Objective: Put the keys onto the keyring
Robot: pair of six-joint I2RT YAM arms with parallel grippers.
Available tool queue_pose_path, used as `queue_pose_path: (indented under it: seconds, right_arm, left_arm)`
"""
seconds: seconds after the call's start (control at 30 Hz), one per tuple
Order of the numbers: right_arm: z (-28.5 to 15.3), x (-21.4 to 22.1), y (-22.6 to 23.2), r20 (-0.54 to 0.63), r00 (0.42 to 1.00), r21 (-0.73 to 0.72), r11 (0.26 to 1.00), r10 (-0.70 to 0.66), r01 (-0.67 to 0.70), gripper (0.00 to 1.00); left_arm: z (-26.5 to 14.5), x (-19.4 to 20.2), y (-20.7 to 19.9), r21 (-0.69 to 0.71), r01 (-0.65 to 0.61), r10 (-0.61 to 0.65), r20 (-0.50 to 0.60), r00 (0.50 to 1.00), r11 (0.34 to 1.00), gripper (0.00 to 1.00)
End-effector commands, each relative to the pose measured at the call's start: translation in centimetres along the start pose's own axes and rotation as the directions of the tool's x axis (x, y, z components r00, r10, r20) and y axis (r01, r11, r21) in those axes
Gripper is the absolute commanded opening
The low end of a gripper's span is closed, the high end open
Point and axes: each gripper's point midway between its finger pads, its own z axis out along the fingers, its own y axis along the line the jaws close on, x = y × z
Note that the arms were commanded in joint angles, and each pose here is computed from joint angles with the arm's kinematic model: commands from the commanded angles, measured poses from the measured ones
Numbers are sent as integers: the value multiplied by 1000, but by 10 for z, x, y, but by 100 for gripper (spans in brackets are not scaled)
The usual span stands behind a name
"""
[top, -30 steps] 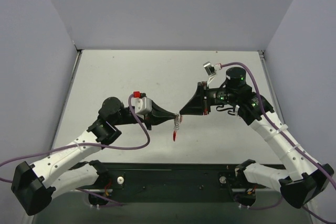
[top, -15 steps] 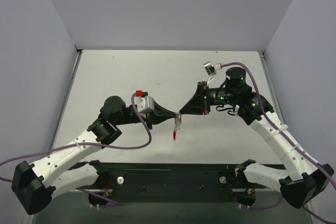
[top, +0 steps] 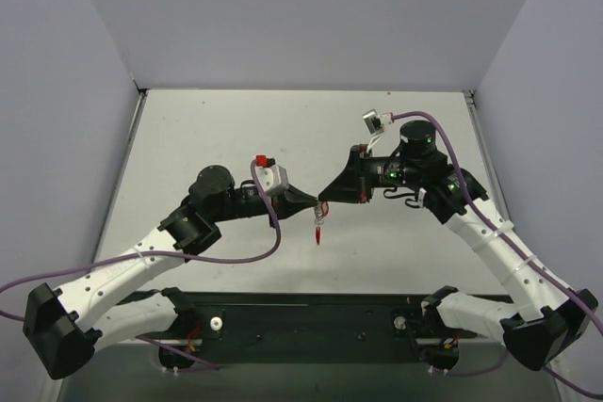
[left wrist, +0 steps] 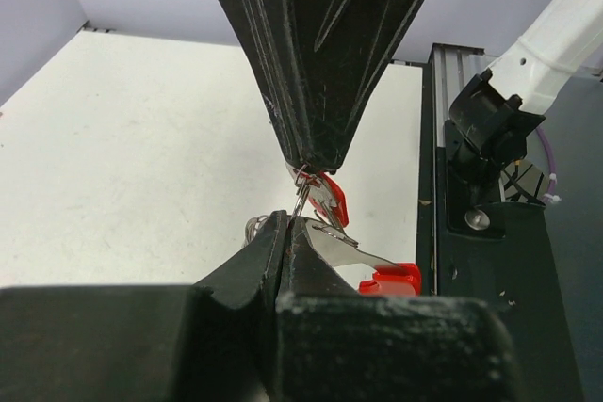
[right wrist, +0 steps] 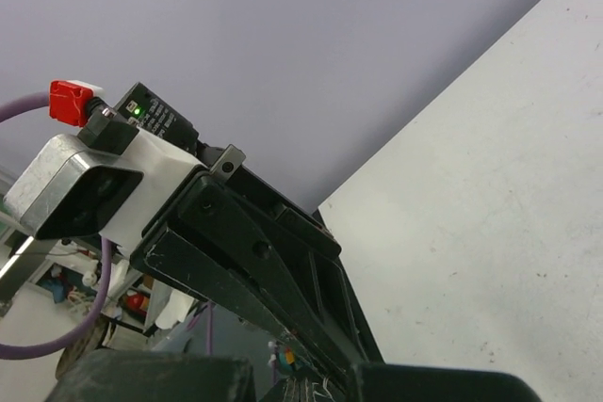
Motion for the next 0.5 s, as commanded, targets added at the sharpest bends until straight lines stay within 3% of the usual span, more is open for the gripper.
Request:
queue_pose_path:
  seconds: [0.0,0.47]
  right_arm:
    - [2,-12,18,16,1000,-44,999,-26,26,0]
    - [10,-15,3,29,999,14,999,46,-46,0]
  left_arm:
    - [2,-22,15,-79,-41,43,21,999,996,0]
    - [3,-27,18,-131,-51,55,24,998,990,0]
